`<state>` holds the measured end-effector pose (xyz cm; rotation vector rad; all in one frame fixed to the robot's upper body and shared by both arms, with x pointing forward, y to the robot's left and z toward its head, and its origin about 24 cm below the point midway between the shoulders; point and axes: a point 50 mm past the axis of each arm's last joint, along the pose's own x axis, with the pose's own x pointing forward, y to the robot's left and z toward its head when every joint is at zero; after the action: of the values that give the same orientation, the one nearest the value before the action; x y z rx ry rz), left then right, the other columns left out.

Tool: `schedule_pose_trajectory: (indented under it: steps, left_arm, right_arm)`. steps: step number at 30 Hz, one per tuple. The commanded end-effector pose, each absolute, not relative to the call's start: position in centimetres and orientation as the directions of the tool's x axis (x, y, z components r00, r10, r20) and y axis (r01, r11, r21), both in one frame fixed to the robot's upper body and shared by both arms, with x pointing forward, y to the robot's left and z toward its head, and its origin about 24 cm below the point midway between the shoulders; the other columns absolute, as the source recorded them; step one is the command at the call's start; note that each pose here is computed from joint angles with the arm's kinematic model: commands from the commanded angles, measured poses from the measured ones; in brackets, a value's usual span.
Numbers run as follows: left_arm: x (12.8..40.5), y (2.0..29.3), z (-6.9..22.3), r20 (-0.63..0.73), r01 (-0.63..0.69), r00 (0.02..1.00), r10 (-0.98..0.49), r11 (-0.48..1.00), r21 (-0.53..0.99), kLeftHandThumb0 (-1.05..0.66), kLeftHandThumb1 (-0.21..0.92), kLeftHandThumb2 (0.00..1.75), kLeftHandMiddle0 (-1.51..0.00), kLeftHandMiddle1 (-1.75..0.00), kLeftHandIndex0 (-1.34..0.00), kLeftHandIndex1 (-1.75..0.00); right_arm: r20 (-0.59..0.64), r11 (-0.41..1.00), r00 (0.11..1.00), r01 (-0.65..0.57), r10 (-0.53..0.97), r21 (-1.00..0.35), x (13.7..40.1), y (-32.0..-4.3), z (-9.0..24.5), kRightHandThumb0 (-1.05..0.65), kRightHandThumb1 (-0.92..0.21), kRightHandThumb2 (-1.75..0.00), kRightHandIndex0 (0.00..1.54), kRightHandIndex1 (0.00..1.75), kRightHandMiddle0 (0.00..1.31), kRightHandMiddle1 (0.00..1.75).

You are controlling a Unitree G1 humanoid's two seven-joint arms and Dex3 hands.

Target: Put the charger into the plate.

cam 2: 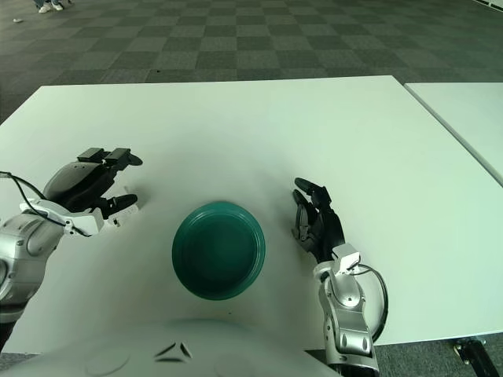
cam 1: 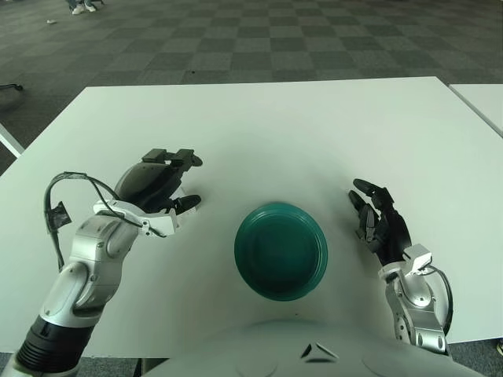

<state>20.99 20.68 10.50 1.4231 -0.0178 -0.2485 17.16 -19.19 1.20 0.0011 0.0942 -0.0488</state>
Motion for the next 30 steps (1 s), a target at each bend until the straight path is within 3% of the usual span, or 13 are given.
schedule_pose_trajectory:
  steps: [1,10,30]
  left_arm:
    - [20.8,21.0,9.9,-0.154,0.169,0.979,-0.132,0.115,0.979,-1.05,0.92,0.55,0.0,-0.01,0.0,-0.21]
    - [20.3,21.0,9.3,-0.19,0.192,0.981,-0.037,0.092,0.977,-1.05,0.92,0.48,0.0,0.0,0.0,-0.05]
    - [20.1,21.1,7.4,-0.227,0.216,0.972,0.068,0.142,0.966,-1.05,0.92,0.44,0.0,0.0,0.0,0.0]
  right_arm:
    - [-0.21,0.998,0.976,0.055,-0.056,-0.01,16.1,-19.5,-0.5,-0.77,-0.92,-0.79,0.33,0.05,0.0,0.8]
    - [-0.2,0.998,0.978,0.055,-0.054,-0.004,16.3,-19.6,-0.4,-0.78,-0.92,-0.78,0.37,0.08,0.0,0.85]
    - [-0.2,0.999,0.979,0.033,-0.038,-0.028,16.5,-19.7,-0.2,-0.76,-0.92,-0.82,0.36,0.08,0.0,0.87]
